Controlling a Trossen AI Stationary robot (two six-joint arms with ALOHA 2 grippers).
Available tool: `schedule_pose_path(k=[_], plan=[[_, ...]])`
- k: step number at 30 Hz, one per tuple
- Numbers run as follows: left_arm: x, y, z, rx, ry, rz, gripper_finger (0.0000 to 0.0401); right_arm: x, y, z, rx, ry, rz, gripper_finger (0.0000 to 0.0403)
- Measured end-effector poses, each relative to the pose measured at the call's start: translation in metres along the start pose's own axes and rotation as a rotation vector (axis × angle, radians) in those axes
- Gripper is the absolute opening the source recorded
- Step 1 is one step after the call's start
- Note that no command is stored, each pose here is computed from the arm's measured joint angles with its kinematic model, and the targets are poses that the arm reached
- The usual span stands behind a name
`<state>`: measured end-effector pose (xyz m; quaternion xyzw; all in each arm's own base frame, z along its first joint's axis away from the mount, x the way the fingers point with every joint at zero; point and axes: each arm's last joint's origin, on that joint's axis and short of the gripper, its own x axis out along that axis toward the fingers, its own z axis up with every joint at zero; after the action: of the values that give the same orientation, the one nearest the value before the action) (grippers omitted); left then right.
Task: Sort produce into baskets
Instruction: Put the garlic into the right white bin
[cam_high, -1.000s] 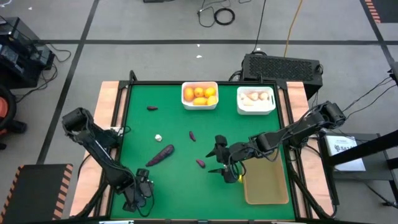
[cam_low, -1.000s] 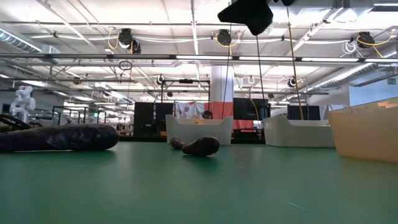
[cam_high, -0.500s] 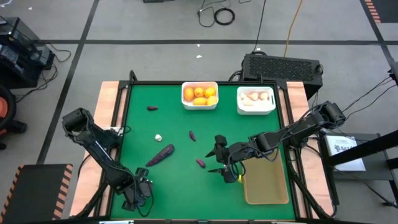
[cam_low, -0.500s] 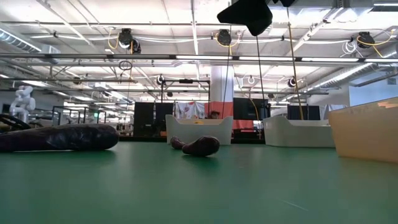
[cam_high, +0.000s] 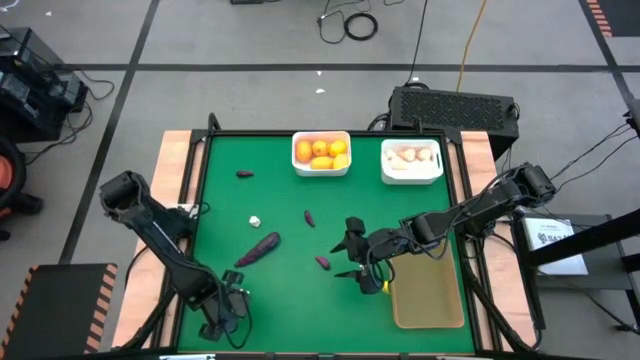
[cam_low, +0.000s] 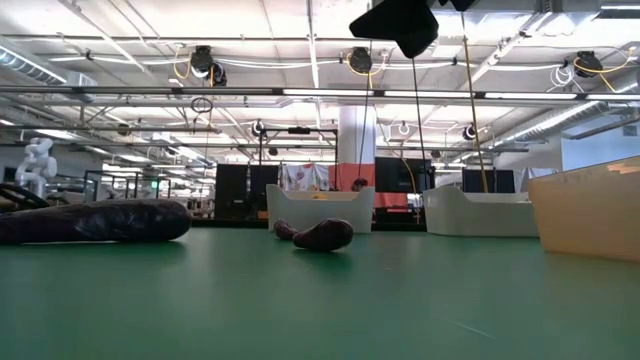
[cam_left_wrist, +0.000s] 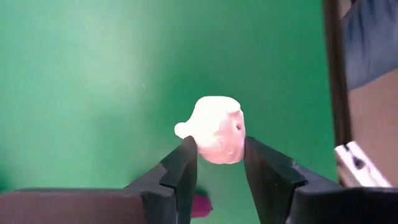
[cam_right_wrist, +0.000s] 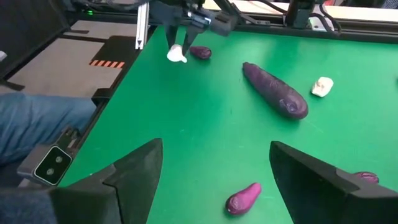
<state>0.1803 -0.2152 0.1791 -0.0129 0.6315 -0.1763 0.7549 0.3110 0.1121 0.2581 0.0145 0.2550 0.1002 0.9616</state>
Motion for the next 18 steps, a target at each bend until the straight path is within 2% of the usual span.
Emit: schedule_pose_path(k=[5, 10, 14, 18], plan=[[-0.028, 0.009, 0.023, 0.031, -0.078, 0.036, 0.013, 0.0, 0.0, -0.003, 0.037, 0.028, -0.002, 0.0286], [-0.063, 0.025, 0.053, 0.109, -0.256, 0.165, 0.013, -0.001, -0.002, -0.013, 0.104, 0.128, -0.027, 0.0286], [-0.084, 0.052, 0.077, 0.15, -0.363, 0.354, 0.013, -0.003, -0.002, -0.024, 0.158, 0.243, -0.064, 0.0286], [-0.099, 0.092, 0.1, 0.158, -0.447, 0.426, 0.013, -0.009, 0.006, -0.037, 0.176, 0.348, -0.145, 0.0286]])
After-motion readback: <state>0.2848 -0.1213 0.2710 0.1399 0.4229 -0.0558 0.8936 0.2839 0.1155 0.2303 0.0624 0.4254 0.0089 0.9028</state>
